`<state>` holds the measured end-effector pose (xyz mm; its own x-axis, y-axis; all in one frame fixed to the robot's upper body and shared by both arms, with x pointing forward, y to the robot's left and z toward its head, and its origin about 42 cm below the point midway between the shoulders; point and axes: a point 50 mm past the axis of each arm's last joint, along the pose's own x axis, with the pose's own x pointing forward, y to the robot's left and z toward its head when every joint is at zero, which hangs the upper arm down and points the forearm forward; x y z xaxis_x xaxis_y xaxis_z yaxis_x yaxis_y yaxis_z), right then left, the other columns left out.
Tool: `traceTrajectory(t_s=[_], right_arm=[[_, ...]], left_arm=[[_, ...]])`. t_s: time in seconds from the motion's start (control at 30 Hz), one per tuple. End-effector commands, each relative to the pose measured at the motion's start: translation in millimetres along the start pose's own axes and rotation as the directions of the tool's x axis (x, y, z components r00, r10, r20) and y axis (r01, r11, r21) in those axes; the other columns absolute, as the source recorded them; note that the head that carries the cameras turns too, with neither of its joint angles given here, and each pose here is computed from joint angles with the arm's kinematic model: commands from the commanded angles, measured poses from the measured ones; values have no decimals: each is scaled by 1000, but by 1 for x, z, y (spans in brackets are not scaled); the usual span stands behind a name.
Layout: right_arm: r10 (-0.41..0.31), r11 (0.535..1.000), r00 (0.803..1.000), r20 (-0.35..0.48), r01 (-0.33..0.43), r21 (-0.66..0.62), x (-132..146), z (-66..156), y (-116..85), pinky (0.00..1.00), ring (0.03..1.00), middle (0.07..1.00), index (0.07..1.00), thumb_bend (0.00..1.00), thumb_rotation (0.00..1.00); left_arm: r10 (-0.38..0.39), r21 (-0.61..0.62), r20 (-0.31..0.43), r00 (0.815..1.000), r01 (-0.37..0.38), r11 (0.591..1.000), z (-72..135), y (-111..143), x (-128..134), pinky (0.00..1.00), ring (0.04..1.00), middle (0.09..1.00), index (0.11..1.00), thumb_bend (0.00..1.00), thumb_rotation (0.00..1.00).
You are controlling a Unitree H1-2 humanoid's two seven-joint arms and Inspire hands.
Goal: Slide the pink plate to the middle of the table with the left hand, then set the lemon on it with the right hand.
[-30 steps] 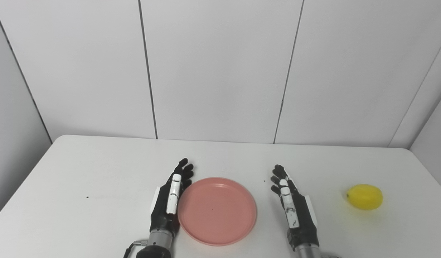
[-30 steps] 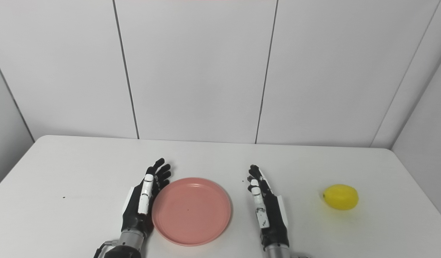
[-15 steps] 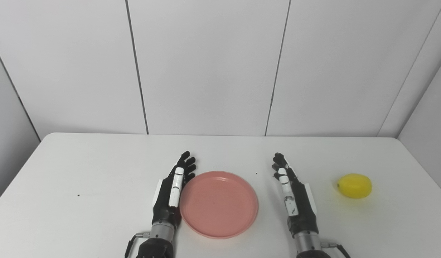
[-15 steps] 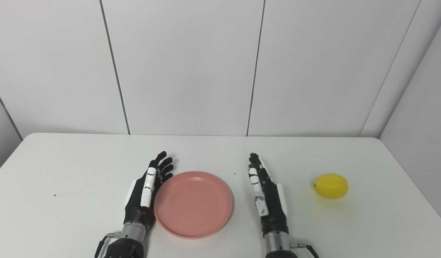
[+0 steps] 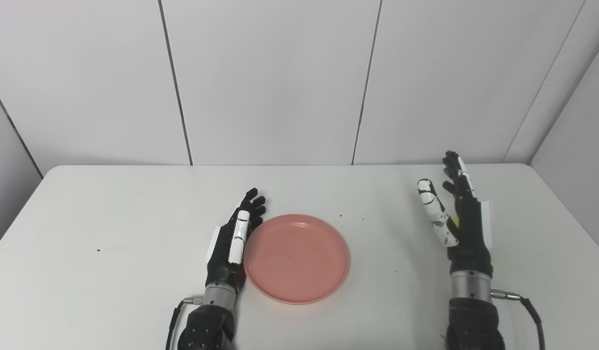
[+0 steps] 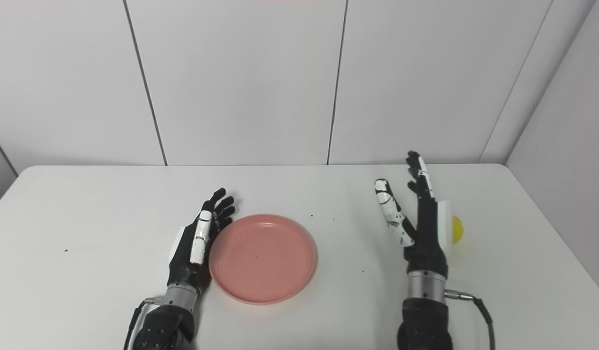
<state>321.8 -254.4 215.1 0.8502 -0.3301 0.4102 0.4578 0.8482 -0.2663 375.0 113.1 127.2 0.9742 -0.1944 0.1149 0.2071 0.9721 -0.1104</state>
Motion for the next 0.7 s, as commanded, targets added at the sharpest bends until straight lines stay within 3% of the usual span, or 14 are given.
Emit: traceTrajectory(t_s=[0.0, 0.17, 0.23, 0.43, 0.67], right_arm=[[-57, 997, 996, 70, 60, -54, 11, 18, -10, 802, 882, 897, 901, 581, 445], [-132, 953, 991, 19, 132, -273, 14, 10, -26, 812, 882, 894, 894, 742, 313], [-155, 929, 988, -12, 142, -341, 16, 3, -31, 740, 858, 908, 902, 802, 250], [-182, 895, 981, -60, 140, -422, 17, -13, -40, 717, 855, 920, 910, 851, 172], [-205, 871, 972, -113, 129, -475, 21, -25, -43, 732, 872, 941, 927, 869, 153]], left_arm=[[-8, -4, -24, 1000, 8, 1000, -9, 0, -7, 912, 900, 895, 893, 533, 1000], [-8, -3, -20, 1000, 8, 1000, -9, 3, -8, 913, 899, 896, 891, 533, 1000], [-3, -4, -20, 1000, 3, 1000, -8, 5, -9, 902, 898, 894, 892, 540, 1000], [-3, -12, -24, 1000, 2, 1000, -10, 8, -11, 894, 895, 893, 887, 547, 1000], [2, 23, -25, 1000, -1, 1000, -10, 17, -13, 876, 880, 880, 875, 555, 1000]])
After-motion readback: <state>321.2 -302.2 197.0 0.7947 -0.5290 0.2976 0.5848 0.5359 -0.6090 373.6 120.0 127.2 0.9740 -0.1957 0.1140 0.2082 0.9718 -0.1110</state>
